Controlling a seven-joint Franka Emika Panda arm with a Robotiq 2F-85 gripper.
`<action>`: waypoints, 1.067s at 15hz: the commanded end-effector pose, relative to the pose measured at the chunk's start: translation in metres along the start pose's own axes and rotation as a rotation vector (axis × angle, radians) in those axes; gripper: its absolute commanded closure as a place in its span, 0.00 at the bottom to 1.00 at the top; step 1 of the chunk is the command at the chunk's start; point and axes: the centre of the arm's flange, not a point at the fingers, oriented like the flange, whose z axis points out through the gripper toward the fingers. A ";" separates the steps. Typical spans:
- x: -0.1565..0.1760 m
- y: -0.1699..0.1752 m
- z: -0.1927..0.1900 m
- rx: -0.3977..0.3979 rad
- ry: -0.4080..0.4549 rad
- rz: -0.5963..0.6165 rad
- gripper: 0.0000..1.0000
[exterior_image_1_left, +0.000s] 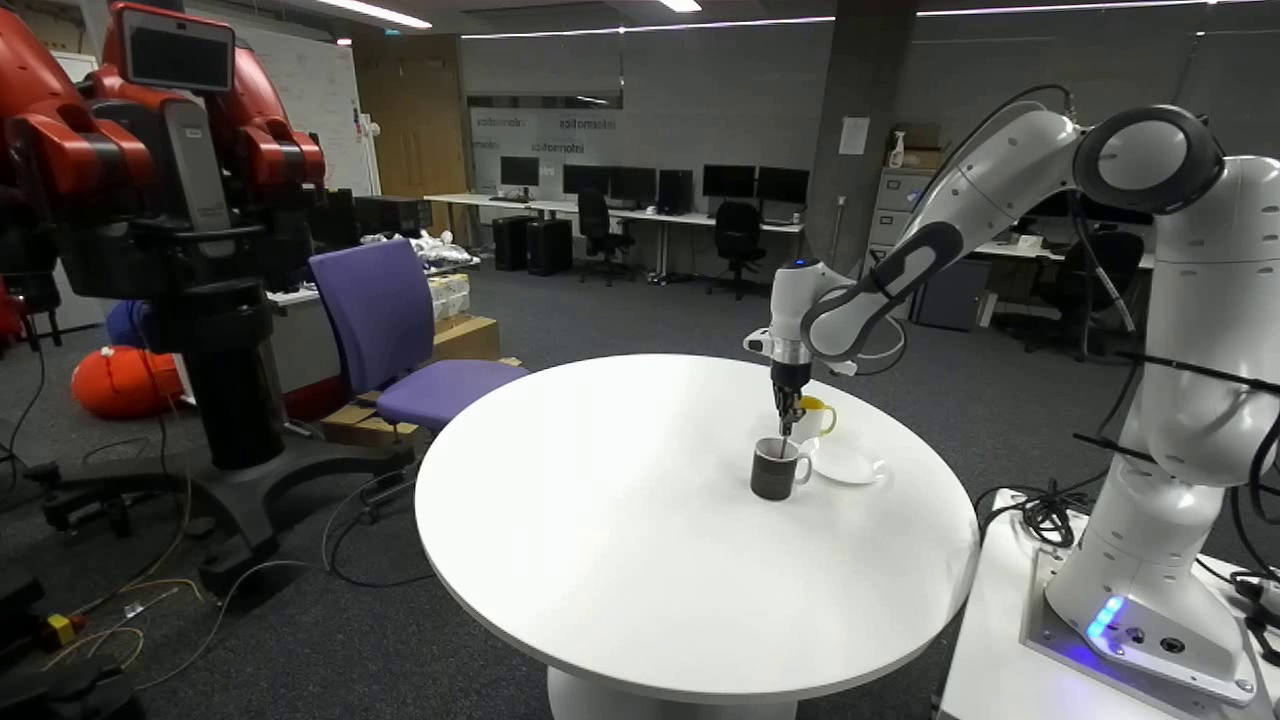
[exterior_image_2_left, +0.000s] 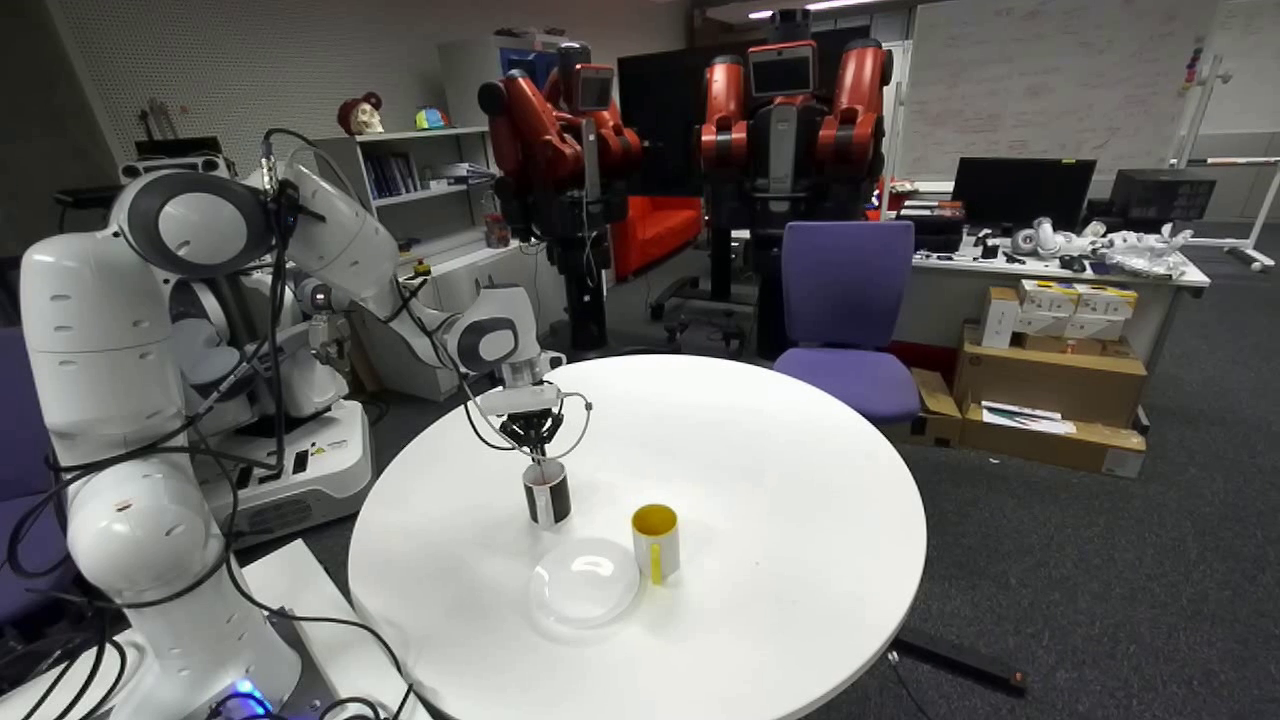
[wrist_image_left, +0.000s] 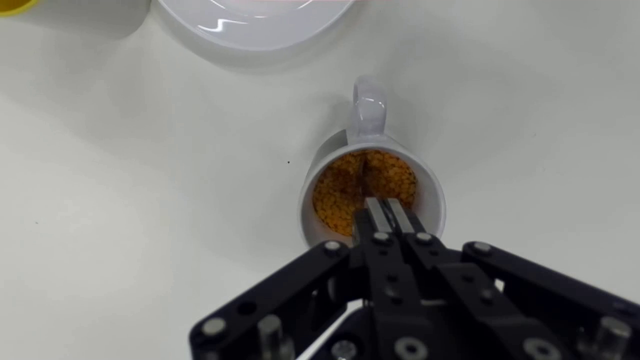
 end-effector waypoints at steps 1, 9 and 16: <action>-0.009 -0.005 -0.014 0.009 0.000 -0.013 0.99; 0.013 -0.003 -0.012 -0.004 0.022 -0.019 0.99; -0.003 0.003 -0.014 -0.016 0.005 -0.011 0.99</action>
